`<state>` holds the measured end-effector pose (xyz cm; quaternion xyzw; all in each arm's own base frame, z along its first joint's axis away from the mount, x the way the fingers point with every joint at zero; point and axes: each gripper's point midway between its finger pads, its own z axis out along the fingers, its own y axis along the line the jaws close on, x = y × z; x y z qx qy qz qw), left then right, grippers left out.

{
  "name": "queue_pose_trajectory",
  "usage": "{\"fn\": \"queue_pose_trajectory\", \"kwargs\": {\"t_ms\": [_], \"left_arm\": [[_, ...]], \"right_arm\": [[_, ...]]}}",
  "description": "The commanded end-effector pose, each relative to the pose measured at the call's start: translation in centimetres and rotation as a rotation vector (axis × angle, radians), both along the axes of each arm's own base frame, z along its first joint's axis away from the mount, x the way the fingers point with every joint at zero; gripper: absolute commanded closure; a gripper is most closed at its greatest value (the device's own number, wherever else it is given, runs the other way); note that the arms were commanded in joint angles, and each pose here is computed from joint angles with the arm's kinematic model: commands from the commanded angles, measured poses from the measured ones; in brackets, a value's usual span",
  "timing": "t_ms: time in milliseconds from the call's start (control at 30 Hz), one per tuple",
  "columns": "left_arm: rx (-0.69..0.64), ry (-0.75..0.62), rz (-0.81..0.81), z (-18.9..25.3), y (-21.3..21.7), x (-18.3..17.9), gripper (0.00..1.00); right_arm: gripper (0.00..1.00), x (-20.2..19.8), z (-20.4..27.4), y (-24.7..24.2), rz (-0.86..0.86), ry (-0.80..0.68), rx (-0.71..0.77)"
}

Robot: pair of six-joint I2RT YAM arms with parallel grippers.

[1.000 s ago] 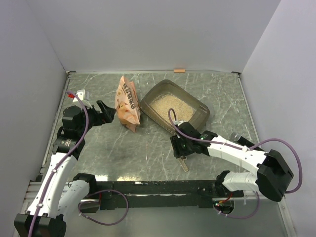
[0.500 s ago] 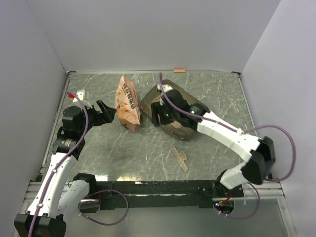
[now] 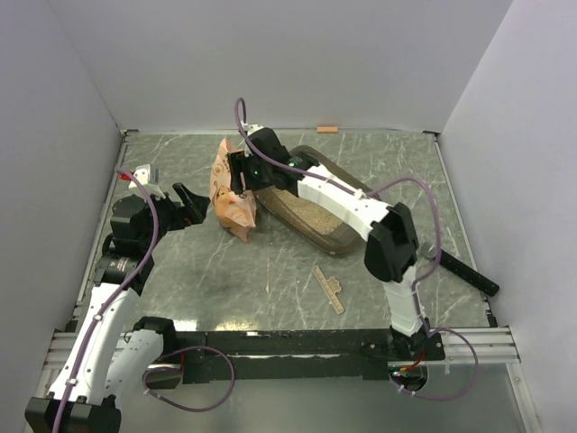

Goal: Fill the litter box with clean litter

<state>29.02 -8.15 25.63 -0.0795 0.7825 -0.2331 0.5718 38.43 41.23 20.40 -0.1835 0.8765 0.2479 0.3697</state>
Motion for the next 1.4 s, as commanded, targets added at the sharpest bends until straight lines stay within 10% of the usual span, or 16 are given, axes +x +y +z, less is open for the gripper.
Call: {"fn": "queue_pose_trajectory", "kwargs": {"t_ms": [0, 400, 633, 1367], "left_arm": [[-0.019, -0.049, 0.006, 1.1, 0.0, 0.3, 0.03], [-0.015, -0.054, 0.007, 1.3, 0.1, 0.3, 0.03], [-0.009, -0.040, 0.011, 0.9, 0.1, 0.4, 0.03], [0.019, -0.102, 0.132, 2.5, 2.5, -0.2, 0.03]], "right_arm": [[0.24, 3.2, 1.7, 1.4, -0.008, -0.065, 0.069], [0.35, 5.3, -5.2, 2.9, 0.032, -0.008, 0.023], [1.00, 4.3, -4.6, 3.5, 0.120, -0.186, -0.095], [1.00, -15.3, -2.4, -3.4, 0.997, -0.411, -0.113]]}}
